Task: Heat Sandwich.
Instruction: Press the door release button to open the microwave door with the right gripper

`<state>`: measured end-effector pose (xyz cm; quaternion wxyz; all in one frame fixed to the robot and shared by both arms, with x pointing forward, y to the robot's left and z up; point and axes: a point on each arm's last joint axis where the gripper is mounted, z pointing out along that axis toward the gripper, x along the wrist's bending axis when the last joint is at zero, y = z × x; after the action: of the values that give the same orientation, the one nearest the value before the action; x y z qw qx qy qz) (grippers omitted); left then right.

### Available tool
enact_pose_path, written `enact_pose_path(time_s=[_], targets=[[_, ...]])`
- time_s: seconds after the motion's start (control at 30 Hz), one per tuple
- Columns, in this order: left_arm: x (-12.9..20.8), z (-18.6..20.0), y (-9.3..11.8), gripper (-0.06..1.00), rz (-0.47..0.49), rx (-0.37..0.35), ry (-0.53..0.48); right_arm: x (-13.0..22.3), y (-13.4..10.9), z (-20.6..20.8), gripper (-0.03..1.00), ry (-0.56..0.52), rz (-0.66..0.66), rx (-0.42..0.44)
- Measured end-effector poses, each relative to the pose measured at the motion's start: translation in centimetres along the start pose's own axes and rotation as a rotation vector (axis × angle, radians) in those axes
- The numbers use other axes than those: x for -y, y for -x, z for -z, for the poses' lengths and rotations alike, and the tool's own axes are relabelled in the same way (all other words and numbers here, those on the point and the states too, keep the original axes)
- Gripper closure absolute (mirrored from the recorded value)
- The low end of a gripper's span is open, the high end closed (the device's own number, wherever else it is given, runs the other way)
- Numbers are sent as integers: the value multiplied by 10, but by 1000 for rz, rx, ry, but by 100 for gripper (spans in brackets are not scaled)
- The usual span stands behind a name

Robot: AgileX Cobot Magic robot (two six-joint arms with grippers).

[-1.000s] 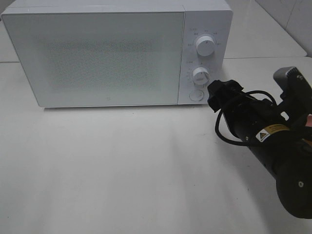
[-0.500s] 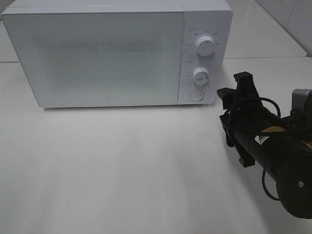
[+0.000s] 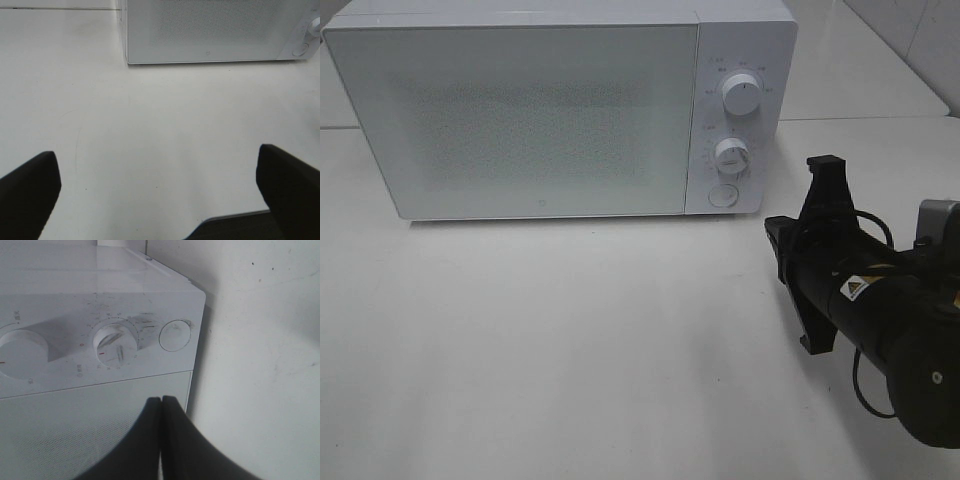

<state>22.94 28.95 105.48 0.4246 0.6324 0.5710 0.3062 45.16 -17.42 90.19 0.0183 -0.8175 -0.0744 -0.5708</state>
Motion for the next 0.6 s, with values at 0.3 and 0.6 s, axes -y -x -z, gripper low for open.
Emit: enact_pose_path(time_s=[0.3, 0.6], targets=[[0, 0, 0, -5, 0, 0, 0, -2, 0, -1, 97, 11, -5, 2], [0, 0, 0, -5, 0, 0, 0, -6, -10, -22, 97, 35, -8, 4]])
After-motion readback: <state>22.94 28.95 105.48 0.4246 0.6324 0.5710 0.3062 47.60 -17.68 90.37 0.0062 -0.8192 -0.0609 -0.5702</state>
